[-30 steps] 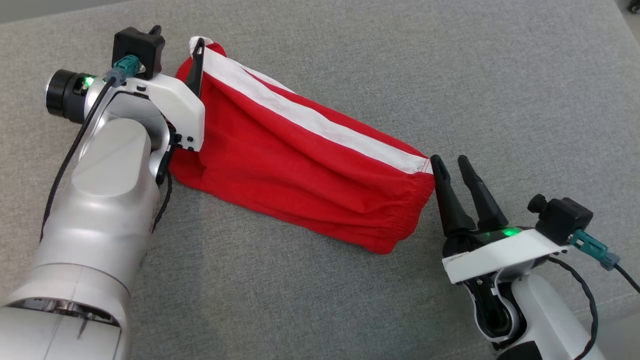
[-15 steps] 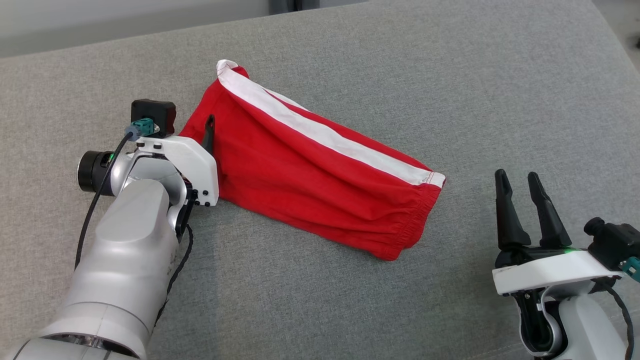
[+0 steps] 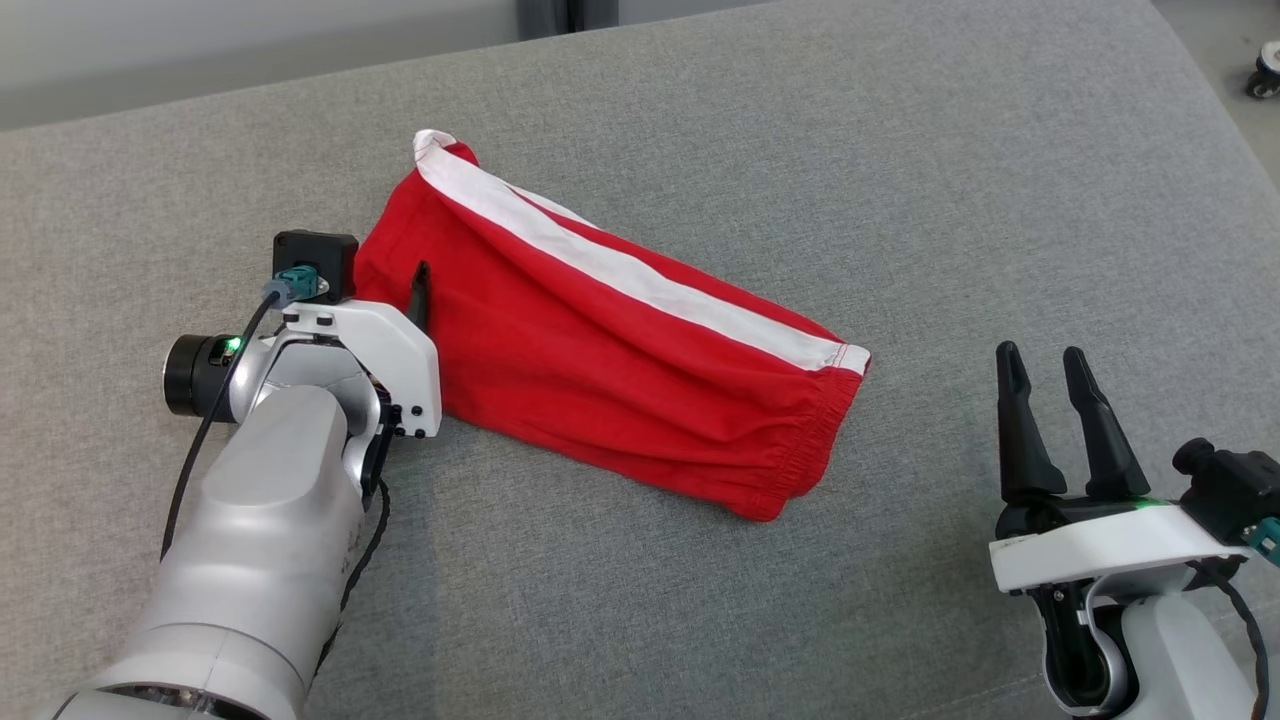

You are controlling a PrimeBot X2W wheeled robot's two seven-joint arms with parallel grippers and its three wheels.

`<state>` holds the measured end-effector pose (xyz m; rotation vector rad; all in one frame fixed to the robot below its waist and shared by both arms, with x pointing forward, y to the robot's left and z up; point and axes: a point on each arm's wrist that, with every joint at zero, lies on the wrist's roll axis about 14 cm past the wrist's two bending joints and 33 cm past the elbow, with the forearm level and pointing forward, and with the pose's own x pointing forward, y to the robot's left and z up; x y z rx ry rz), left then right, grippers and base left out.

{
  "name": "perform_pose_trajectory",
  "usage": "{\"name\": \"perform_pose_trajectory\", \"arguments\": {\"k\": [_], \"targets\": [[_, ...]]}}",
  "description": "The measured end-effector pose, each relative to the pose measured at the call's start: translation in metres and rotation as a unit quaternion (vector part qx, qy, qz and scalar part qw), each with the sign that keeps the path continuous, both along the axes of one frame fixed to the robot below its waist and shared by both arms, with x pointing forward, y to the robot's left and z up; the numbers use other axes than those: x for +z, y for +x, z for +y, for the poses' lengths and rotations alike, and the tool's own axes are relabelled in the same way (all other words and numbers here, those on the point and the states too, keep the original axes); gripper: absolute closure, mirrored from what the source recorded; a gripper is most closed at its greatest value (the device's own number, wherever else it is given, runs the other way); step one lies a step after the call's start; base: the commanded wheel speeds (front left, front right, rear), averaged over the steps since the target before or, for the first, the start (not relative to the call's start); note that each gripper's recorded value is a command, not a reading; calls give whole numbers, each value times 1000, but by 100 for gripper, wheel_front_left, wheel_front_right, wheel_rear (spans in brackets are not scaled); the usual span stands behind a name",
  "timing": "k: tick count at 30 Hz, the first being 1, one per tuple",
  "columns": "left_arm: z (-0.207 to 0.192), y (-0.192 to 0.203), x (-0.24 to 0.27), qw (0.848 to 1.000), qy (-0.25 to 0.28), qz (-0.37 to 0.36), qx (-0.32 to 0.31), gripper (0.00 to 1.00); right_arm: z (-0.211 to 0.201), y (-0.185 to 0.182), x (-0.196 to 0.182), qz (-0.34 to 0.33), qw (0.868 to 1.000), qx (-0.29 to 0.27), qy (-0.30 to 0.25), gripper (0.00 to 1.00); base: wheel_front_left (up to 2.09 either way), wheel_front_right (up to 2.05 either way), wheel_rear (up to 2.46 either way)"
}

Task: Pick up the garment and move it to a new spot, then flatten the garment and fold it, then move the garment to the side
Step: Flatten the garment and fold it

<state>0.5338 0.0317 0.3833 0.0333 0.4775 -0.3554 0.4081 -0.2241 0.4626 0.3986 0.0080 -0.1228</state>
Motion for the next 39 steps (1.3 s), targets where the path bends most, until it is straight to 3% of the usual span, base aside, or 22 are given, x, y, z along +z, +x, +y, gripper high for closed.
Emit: {"name": "perform_pose_trajectory", "arguments": {"k": [14, 24, 25, 26, 27, 28, 29, 39], "targets": [[10, 0, -8, 999, 38, 4, 22, 0, -6, -8, -4, 9, 1000, -8, -5, 0, 0, 0, 0], [27, -14, -25, 996, 62, 46, 32, 2, 6, -6, -7, 13, 1000, 9, -1, 0, 0, 0, 0], [26, -14, -26, 996, 62, 50, 31, 17, 8, -6, -8, 14, 1000, 11, -1, 0, 0, 0, 0], [26, -15, -27, 996, 60, 54, 31, 48, 8, -6, -9, 15, 1000, 12, 0, 0, 0, 0, 0], [24, -15, -28, 996, 59, 56, 29, 48, 9, -6, -9, 15, 1000, 13, 0, 0, 0, 0, 0], [24, -15, -29, 996, 59, 57, 28, 65, 9, -6, -9, 16, 1000, 13, 0, 0, 0, 0, 0], [23, -15, -29, 996, 58, 57, 26, 100, 8, -6, -10, 17, 1000, 12, -1, 0, 0, 0, 0], [29, -21, -9, 999, 15, 10, 46, 100, 10, -11, -10, 17, 1000, 13, 4, 0, 0, 0, 0]]}}
